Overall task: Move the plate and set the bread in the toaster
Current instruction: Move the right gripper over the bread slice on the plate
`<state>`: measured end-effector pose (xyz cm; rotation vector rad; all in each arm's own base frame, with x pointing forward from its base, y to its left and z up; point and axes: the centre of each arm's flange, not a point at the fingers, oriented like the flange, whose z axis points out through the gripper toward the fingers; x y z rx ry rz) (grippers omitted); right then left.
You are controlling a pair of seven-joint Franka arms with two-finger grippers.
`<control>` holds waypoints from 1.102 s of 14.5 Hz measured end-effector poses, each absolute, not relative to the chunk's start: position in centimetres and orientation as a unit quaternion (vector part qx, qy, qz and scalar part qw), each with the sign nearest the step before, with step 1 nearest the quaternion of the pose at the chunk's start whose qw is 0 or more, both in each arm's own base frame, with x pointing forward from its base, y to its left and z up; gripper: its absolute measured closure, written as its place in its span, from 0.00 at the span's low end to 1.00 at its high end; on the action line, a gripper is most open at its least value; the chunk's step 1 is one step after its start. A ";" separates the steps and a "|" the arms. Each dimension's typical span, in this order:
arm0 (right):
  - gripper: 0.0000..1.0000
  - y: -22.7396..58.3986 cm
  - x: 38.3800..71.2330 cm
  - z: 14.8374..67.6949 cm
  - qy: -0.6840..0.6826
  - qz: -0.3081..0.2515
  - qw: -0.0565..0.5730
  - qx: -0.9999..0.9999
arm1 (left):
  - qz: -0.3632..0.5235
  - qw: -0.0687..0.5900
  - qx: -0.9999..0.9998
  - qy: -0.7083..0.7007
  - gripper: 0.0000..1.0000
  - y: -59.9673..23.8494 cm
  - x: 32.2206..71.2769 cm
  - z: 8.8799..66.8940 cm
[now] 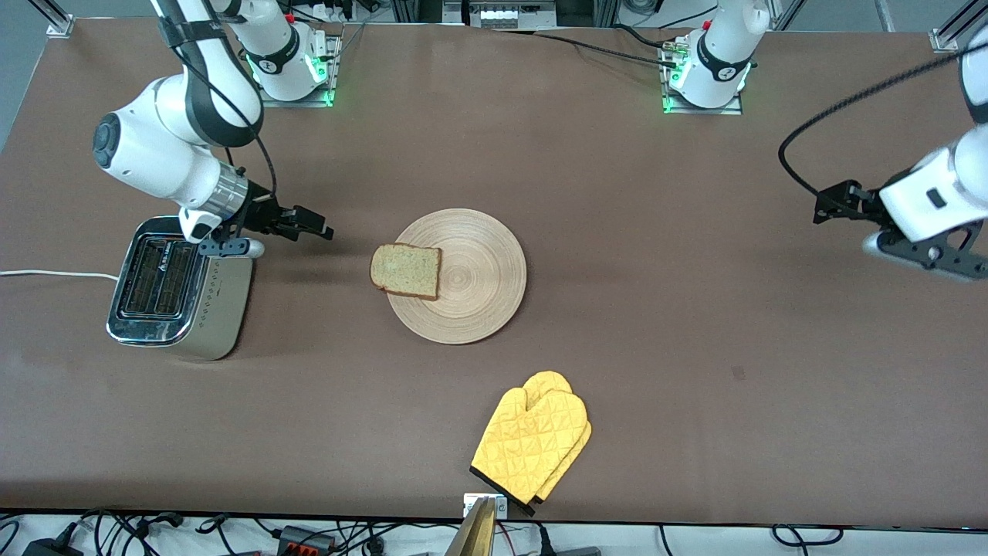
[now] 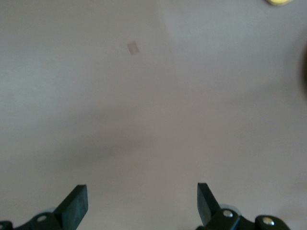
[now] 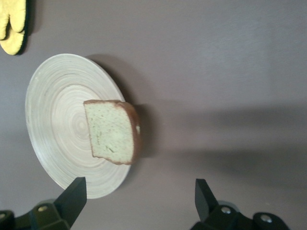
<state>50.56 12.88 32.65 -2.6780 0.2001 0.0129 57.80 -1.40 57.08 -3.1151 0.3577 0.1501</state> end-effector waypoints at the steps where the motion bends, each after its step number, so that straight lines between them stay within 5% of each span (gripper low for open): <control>1: 0.00 13.7 50.1 32.0 0.072 -0.003 0.232 -0.970 | 0.024 0.004 -0.994 0.105 0.00 -1.7 56.6 58.4; 7: 0.00 14.8 48.6 25.9 0.057 -0.026 0.302 -0.951 | -0.011 0.007 -0.996 0.092 0.00 -1.3 54.8 60.6; 16: 0.00 14.0 48.9 21.2 0.060 -0.028 0.285 -0.956 | -0.014 0.007 -0.998 0.061 0.00 -2.8 54.8 61.3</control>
